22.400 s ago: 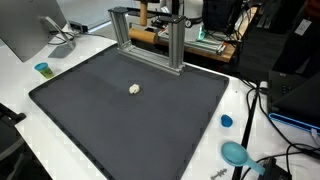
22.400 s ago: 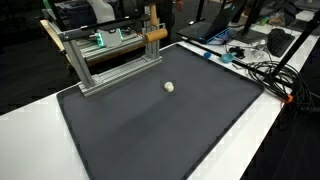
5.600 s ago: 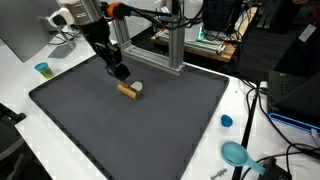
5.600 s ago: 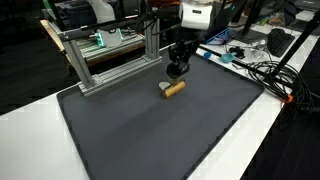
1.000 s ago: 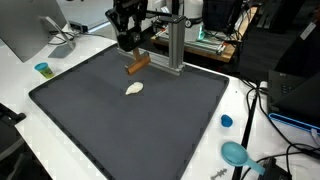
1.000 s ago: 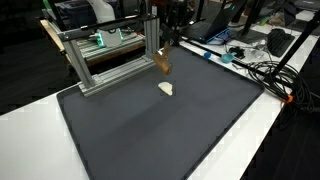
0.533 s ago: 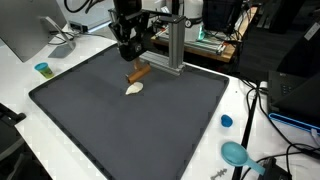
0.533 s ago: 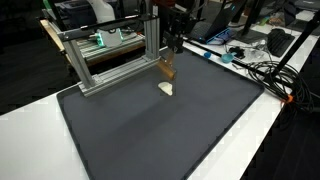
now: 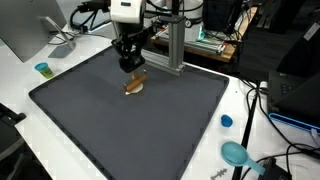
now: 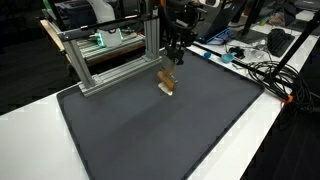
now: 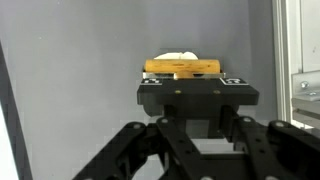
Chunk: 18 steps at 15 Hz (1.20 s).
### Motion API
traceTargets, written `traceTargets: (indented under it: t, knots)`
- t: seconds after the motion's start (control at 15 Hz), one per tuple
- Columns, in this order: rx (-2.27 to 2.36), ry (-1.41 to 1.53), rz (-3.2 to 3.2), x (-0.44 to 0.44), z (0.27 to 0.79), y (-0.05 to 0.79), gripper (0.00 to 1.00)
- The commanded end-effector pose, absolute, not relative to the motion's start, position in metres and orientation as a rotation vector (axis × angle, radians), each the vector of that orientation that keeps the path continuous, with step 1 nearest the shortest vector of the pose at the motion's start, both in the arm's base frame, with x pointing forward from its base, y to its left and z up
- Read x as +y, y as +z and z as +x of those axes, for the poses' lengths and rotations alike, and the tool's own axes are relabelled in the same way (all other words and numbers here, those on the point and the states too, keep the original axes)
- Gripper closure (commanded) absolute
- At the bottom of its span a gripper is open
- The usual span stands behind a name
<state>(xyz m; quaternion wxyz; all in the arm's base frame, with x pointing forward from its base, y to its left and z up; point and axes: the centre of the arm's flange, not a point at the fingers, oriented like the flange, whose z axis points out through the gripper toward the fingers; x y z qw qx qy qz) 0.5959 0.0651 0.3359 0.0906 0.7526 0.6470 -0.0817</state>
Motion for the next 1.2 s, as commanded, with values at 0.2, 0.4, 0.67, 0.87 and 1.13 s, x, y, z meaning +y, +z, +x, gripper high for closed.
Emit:
traceTargets:
  t: [0.2, 0.4, 0.67, 0.87, 1.13]
  knots:
    - [1.937, -0.284, 2.156, 0.084, 0.598, 0.305, 0.78]
    - [1.904, -0.28, 2.137, 0.088, 0.6, 0.291, 0.78]
    - [1.871, -0.304, 2.204, 0.088, 0.602, 0.275, 0.78]
    - [1.826, -0.326, 2.247, 0.081, 0.607, 0.266, 0.78]
    - [1.766, -0.363, 2.295, 0.067, 0.615, 0.258, 0.78]
